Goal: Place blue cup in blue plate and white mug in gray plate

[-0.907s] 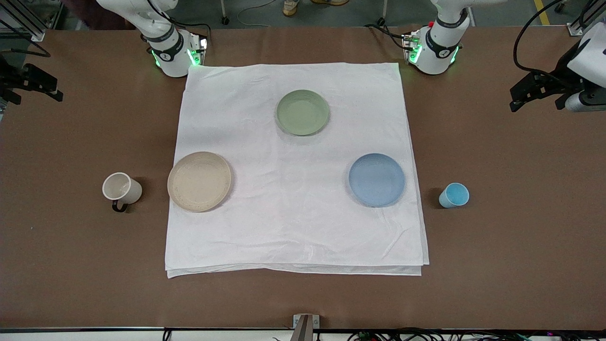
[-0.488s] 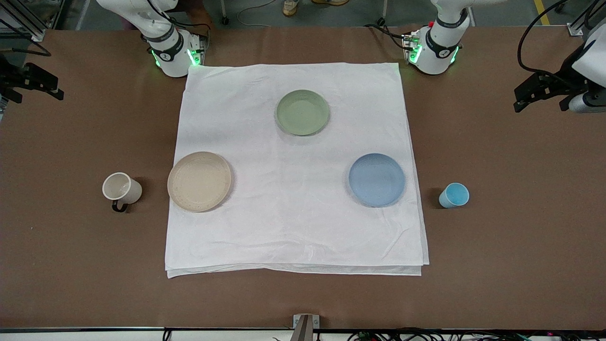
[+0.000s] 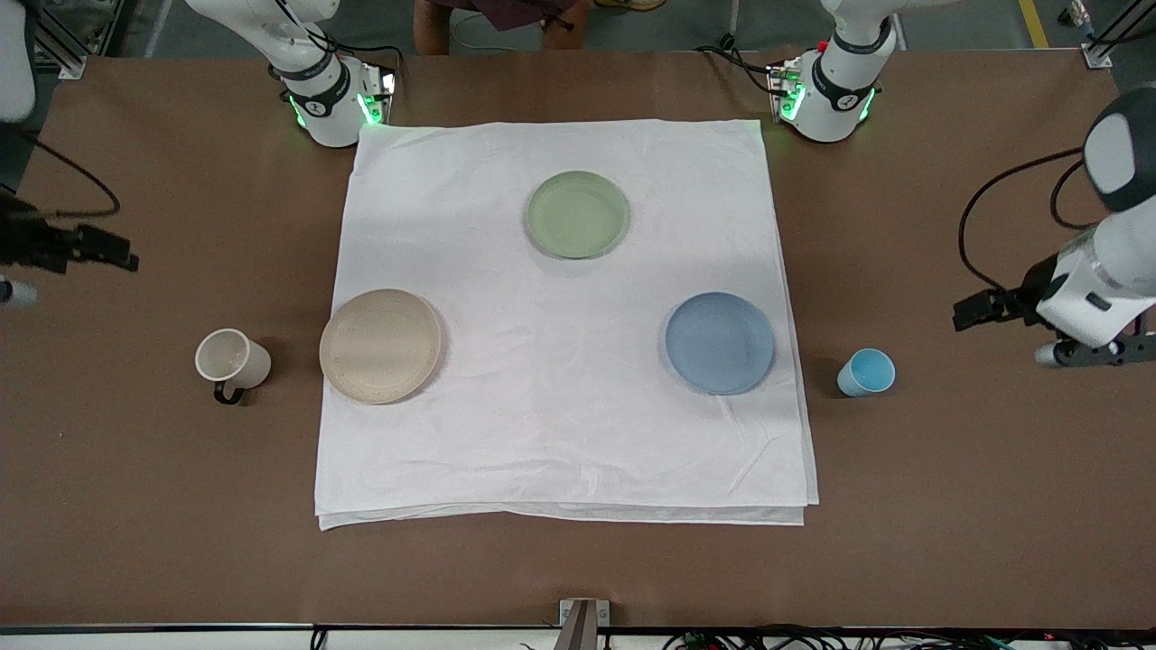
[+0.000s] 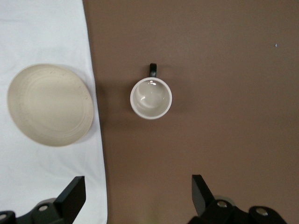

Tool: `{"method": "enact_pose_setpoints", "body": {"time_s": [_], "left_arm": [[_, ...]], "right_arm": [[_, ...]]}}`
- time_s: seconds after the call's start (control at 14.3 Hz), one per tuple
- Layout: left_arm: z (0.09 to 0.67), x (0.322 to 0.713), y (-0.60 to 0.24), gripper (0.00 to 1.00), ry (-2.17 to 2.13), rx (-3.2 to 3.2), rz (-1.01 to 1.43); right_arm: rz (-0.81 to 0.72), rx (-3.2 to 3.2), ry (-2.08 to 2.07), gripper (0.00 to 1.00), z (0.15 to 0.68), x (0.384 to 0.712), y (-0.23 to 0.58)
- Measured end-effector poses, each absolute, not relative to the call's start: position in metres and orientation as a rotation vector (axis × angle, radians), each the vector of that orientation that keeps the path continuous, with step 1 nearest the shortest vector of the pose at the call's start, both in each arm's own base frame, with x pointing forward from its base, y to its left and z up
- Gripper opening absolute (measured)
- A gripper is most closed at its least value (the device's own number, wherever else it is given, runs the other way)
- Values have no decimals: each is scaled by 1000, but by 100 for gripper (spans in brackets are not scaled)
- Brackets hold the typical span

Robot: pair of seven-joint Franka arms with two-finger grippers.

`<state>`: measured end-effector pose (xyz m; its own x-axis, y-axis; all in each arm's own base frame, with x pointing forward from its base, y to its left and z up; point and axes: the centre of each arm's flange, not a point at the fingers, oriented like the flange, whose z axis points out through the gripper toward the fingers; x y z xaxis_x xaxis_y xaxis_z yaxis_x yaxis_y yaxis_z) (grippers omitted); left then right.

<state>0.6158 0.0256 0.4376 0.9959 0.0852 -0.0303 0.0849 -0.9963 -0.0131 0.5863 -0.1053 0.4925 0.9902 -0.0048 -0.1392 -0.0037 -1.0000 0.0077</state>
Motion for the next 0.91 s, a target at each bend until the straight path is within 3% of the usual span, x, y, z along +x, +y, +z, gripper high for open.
{"method": "enact_pose_setpoints", "body": {"time_s": [0.28,0.42,0.56,0.7,0.77,0.84,0.91], "left_arm": [[326,632,34,92,-149,-3138,145],[299,633,24,78,-130,-3141,198],[275,633,17,74,-113,-3143,231],[248,633,12,59,-102,-3148,259],[236,633,11,59,-102,-3149,275],[227,632,11,54,-103,-3148,292],[220,631,11,44,-103,-3148,306]], "right_arm": [[-137,3166,-226,100,351,644,-125],[-99,3153,-273,100,302,655,-119],[-94,3146,-278,95,270,658,-115],[-114,3144,-275,91,252,657,-113],[-130,3143,-276,81,245,654,-113],[-137,3143,-278,81,239,650,-113],[-145,3142,-279,76,232,646,-112]]}}
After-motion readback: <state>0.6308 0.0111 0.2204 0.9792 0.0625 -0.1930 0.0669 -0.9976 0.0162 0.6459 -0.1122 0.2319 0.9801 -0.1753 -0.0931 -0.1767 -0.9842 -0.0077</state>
